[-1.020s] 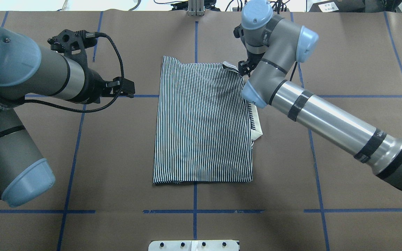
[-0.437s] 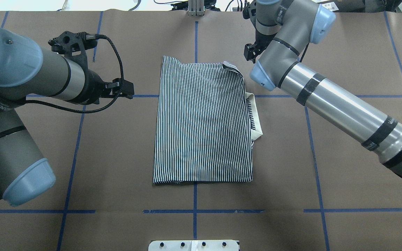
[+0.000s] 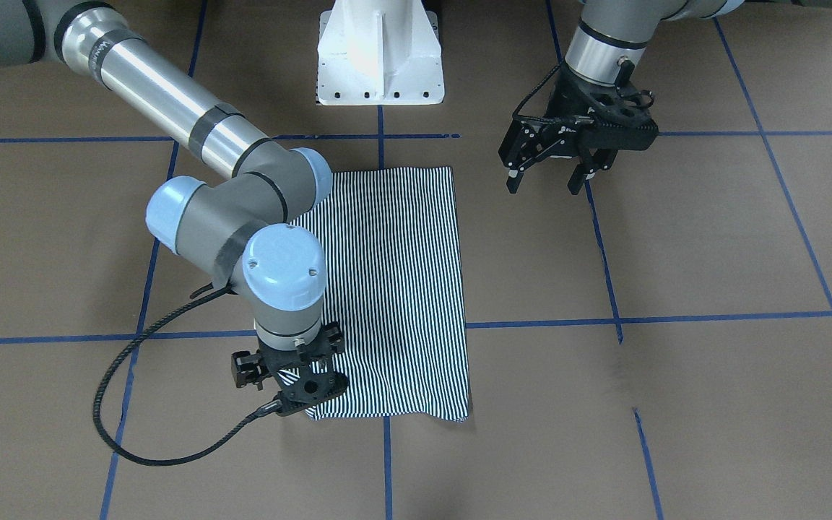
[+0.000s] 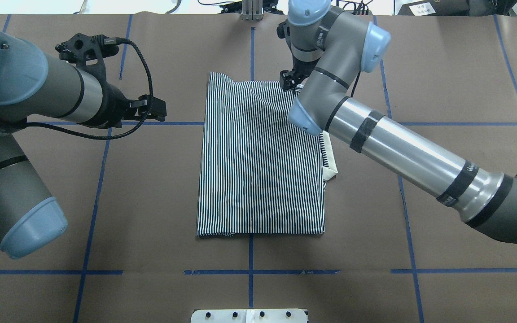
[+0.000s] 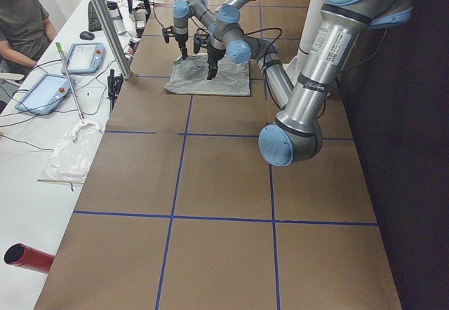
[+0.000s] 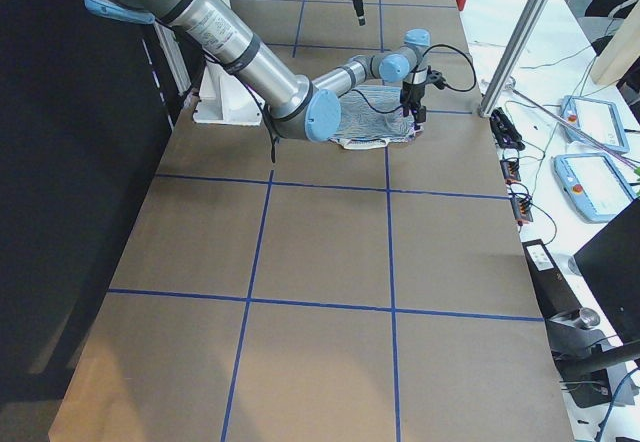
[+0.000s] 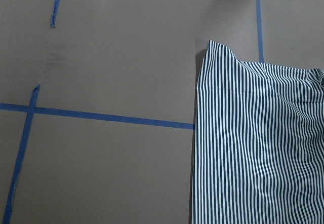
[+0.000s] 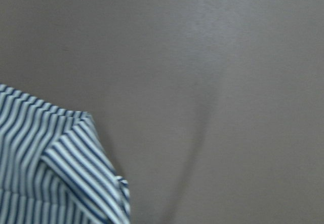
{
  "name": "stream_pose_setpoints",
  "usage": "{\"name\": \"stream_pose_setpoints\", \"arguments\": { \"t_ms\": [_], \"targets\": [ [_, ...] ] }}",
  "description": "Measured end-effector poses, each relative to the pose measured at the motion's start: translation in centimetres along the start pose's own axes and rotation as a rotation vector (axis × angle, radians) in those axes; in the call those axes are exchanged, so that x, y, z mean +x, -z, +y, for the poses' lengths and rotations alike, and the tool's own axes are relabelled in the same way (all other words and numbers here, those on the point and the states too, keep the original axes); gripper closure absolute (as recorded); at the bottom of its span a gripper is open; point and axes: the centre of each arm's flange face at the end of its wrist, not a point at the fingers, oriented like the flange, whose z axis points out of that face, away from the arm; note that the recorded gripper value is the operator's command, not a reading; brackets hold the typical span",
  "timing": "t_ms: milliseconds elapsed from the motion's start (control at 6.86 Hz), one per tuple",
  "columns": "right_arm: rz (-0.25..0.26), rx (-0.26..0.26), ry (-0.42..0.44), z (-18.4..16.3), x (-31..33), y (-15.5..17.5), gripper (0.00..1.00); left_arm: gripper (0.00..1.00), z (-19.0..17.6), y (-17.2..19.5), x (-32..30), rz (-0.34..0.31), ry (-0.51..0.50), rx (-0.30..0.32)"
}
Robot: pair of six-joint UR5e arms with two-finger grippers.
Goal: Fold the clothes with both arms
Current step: 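Press the right gripper on the shirt's far corner and smooth it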
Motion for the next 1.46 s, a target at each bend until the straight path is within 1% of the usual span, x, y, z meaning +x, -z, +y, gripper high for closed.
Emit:
{"name": "stream_pose_setpoints", "arguments": {
  "t_ms": [146, 437, 583, 874, 1166, 1311, 1457],
  "targets": [
    [0.011, 0.024, -0.011, -0.4, -1.4, -1.2, 0.0, 0.0, -0.2, 0.1, -0.1, -0.005, 0.002, 0.002],
    [0.052, 0.035, -0.015, -0.7, -1.1, -3.1, 0.0, 0.0, -0.4, 0.3, -0.2, -0.011, 0.006, 0.002],
    [0.07, 0.038, -0.006, -0.9, -0.2, -3.5, 0.0, 0.0, -0.4, 0.3, -0.2, -0.012, 0.006, 0.003],
    [0.108, 0.035, 0.016, -2.2, 3.8, -3.8, 0.0, 0.0, -0.4, 0.3, -0.1, -0.01, 0.006, 0.003],
    [0.147, 0.027, 0.042, -3.4, 9.5, -3.9, 0.0, 0.0, -0.5, 0.4, 0.0, -0.011, 0.006, 0.003],
    [0.149, 0.027, 0.048, -3.8, 10.7, -3.5, 0.0, 0.0, -0.5, 0.4, 0.0, -0.013, 0.007, 0.003],
    [0.131, 0.036, 0.051, -4.1, 10.6, -2.7, 0.0, 0.0, -0.5, 0.3, 0.0, -0.013, 0.009, 0.002]
  ]
}}
